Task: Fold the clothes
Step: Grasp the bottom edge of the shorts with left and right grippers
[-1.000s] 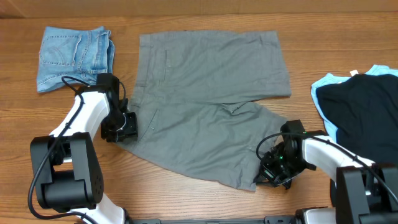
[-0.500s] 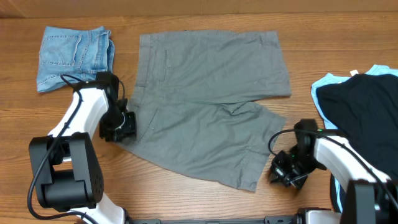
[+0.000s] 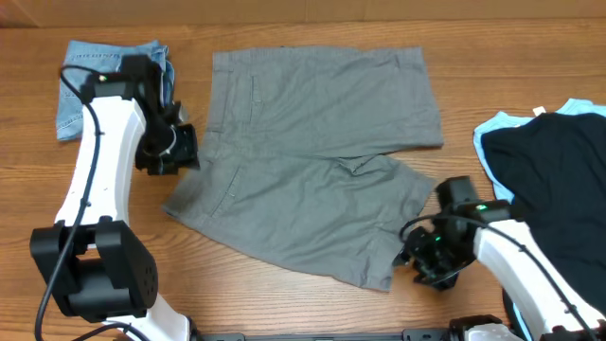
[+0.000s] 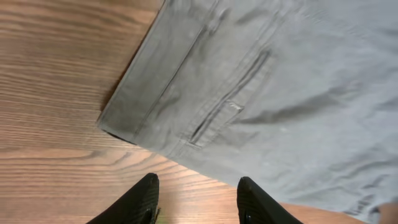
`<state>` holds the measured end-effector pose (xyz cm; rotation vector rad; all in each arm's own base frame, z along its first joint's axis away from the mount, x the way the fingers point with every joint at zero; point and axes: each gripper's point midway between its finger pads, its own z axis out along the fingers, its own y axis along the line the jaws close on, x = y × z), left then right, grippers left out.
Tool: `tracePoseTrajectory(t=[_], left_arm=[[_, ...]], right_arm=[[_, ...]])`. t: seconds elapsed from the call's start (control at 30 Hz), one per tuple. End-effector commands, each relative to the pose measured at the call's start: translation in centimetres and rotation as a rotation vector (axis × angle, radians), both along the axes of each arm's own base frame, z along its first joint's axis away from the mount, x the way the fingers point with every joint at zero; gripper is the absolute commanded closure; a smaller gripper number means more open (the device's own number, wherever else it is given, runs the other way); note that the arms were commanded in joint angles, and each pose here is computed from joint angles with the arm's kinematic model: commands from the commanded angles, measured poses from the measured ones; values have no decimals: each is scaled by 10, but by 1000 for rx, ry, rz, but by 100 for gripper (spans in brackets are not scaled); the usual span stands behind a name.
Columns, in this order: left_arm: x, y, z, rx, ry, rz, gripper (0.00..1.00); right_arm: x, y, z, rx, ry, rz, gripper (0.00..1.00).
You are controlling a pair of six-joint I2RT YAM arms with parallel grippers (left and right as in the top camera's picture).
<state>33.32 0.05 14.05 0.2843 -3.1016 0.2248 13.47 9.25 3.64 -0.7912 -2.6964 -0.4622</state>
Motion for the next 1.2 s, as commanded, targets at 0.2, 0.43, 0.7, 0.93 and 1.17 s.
tracePoseTrajectory(t=[0.2,0.43,0.7,0.93,1.17], left_arm=[[13,0,47,7,-106,-5,53],[14,0,47,7,-110,-8,53],[12,1,47,15,-103,-19,53],[9,10,46,68,-87,-18,53],[7,11,46,73,-80,-17,51]], right_arm=[[-21,29,-16,7,49,-13,41],[-20,35,-29,8,39,-25,40],[-24,33,-35,-10,76,-25,64],[-17,5,-32,-148,71,-58,96],[16,-23,8,-222,-37,-91,96]])
